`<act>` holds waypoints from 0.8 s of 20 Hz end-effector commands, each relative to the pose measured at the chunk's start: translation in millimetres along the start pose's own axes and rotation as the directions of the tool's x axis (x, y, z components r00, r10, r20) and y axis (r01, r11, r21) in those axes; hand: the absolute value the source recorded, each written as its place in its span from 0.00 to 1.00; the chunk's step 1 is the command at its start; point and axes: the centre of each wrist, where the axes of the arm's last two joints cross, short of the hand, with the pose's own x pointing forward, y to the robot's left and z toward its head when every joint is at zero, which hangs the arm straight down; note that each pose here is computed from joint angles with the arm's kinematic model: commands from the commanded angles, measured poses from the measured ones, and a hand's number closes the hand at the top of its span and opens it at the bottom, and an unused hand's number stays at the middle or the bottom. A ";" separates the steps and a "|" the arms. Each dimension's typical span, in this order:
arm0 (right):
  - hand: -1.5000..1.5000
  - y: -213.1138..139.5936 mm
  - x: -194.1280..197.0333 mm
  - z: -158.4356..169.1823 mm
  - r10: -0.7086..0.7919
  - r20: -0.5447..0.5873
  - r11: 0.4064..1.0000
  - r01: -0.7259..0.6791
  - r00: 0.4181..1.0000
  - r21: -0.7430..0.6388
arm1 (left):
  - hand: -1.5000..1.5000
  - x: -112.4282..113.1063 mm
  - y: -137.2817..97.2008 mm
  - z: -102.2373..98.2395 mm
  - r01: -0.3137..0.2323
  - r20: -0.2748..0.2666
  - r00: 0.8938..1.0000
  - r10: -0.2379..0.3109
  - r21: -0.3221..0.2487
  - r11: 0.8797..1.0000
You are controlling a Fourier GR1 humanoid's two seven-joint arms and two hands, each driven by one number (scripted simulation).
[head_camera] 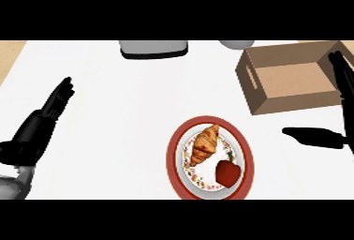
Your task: Pick the croissant from the plate and place it in the cardboard box
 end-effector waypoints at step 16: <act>0.00 86.3 110.4 47.8 0.706 -0.081 0.638 -0.583 0.703 0.503 | 0.50 22.7 -33.0 -27.2 0.000 0.133 0.991 0.025 -0.188 0.982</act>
